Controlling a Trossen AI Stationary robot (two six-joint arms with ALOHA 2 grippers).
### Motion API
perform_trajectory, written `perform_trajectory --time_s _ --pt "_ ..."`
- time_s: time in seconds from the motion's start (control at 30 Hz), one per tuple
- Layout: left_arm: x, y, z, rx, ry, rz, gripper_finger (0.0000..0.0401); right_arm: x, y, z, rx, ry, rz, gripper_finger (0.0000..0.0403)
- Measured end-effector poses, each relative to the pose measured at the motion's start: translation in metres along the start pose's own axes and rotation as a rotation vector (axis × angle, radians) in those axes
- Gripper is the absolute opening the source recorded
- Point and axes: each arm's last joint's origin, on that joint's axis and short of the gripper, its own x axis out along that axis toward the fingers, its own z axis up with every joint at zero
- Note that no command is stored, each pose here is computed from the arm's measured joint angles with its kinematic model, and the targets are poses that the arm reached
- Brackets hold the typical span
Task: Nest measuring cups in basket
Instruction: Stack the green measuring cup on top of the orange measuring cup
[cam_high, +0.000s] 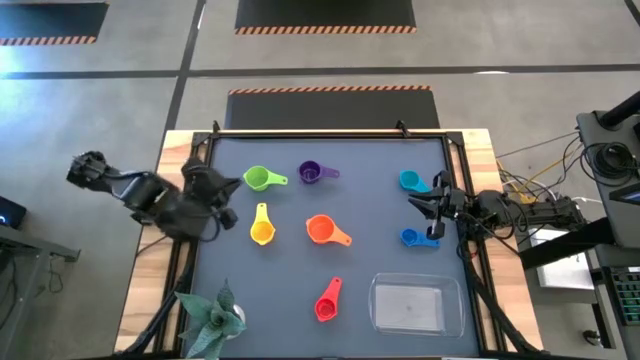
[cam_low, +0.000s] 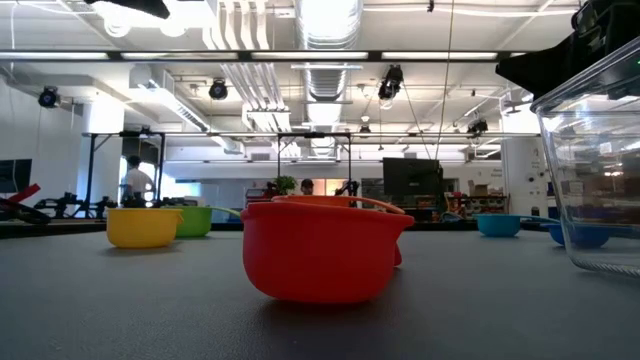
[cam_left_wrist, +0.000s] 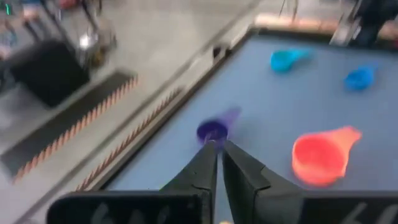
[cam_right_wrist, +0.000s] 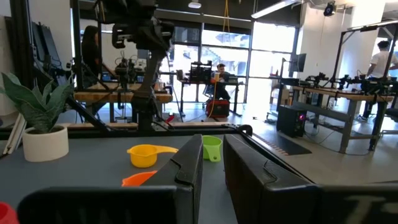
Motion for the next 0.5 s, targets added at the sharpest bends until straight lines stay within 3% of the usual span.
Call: perform_trajectory --time_s 0.2,0.37,0.5 --pt "0.041 0.003 0.023 0.015 0.268 0.063 0.0085 0.000 0.000 0.000 0.000 0.000 0.000 0.0052" --pt "0.094 0.019 0.028 -0.004 0.411 -0.008 0.0143 0.000 0.000 0.000 0.000 0.000 0.000 0.0052" --pt "0.139 0.034 0.016 -0.041 0.474 -0.059 0.0158 0.000 0.000 0.000 0.000 0.000 0.000 0.0052"
